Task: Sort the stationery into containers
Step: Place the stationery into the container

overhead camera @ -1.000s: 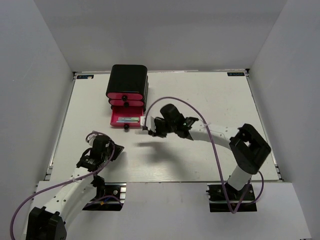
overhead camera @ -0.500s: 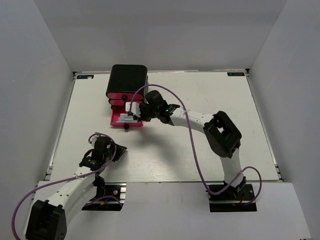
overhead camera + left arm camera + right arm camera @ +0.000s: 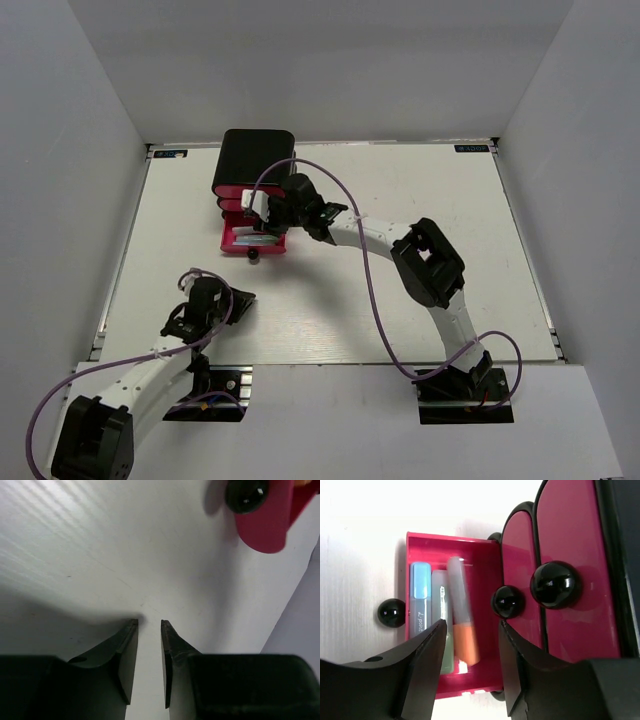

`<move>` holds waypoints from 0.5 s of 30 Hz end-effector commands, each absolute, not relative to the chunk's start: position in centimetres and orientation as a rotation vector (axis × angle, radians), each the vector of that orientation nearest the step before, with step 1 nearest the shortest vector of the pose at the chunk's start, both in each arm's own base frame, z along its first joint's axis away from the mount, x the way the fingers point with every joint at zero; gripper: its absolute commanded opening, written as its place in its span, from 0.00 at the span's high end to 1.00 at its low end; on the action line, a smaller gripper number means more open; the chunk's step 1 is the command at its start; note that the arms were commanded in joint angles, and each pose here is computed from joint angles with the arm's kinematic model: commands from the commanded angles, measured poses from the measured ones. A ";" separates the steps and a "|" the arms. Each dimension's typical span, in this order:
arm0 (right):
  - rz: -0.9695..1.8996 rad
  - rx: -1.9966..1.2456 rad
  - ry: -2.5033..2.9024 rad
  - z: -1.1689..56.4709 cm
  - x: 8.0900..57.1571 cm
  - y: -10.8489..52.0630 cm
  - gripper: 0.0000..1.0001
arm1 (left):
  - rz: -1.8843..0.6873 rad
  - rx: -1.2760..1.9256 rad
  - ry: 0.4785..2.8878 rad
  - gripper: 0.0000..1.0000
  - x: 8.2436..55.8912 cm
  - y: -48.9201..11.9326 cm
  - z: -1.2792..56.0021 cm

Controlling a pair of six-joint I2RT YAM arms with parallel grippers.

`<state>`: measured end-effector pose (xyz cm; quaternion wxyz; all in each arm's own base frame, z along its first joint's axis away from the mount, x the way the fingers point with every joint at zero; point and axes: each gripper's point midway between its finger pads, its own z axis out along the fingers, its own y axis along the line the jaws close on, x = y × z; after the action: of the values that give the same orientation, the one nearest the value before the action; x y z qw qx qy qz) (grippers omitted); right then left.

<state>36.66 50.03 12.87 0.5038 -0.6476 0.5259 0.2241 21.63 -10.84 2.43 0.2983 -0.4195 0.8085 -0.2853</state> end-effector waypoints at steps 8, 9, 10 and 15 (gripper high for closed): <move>0.682 -1.422 1.185 23.1 33.0 46.5 1.00 | -0.879 -1.314 1.963 1.00 23.9 -11.0 2.1; 0.702 -1.420 1.214 22.4 32.5 45.6 1.00 | -0.864 -1.332 1.948 1.00 24.1 -10.8 1.9; 0.720 -1.421 1.243 21.4 31.7 44.7 1.00 | -0.848 -1.353 1.948 1.00 24.2 -10.6 1.5; 0.673 -1.342 1.300 22.1 29.5 37.4 1.00 | -0.702 -1.453 2.003 1.00 26.1 -10.4 0.0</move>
<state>30.38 40.29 21.29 0.5302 -0.5895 0.5422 0.2781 25.30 -11.36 1.39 0.2833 -0.5155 0.7479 -0.3076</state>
